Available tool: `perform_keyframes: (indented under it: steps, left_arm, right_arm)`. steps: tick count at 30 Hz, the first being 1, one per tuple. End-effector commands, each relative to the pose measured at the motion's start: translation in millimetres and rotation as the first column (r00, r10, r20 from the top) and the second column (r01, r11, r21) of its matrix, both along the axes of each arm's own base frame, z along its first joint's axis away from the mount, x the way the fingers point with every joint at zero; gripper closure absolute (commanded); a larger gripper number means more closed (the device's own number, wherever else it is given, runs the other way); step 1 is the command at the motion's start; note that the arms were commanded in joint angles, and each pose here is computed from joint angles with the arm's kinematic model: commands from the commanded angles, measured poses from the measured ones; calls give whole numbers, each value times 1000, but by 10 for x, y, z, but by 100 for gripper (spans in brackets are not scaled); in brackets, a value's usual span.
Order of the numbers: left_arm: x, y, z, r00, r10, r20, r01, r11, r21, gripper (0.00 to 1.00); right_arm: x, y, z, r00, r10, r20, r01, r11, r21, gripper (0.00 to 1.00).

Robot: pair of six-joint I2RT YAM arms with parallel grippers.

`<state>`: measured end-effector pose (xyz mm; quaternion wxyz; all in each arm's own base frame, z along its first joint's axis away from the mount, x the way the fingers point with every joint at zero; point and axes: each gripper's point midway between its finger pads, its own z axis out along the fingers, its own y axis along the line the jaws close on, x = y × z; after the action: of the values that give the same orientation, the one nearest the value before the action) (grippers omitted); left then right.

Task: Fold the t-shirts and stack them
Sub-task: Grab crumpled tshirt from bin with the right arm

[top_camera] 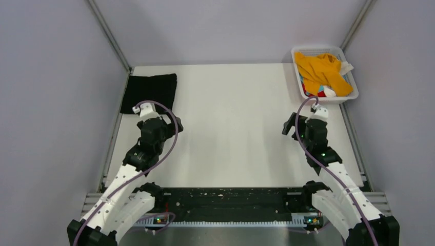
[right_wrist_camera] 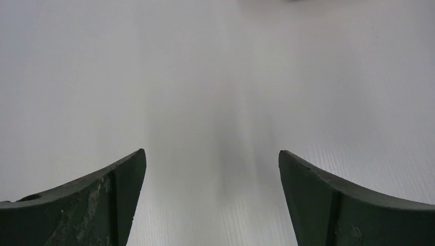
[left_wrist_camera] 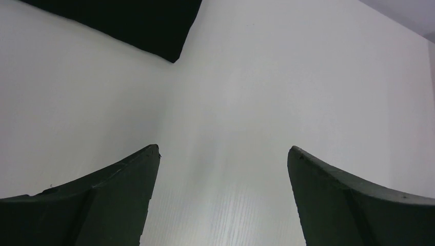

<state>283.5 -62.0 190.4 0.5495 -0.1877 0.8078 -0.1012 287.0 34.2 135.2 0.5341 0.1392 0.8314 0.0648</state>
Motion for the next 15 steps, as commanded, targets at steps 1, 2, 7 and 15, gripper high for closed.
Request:
perform_keyframes:
  steps: [1, 2, 7, 15]
  left_arm:
    - [148, 21, 251, 994, 22, 111, -23, 1000, 6, 1]
    - [208, -11, 330, 991, 15, 132, -15, 1000, 2, 1]
    - [464, -152, 344, 996, -21, 91, 19, 999, 31, 1]
    - [792, -221, 249, 999, -33, 32, 29, 994, 103, 1]
  right_arm:
    - [182, -57, 459, 991, -35, 132, 35, 999, 1, 1]
    - [219, -82, 539, 985, -50, 163, 51, 999, -1, 1]
    - [584, -352, 1085, 944, -209, 254, 226, 973, -40, 1]
    - [1642, -958, 1441, 941, -304, 149, 316, 946, -71, 2]
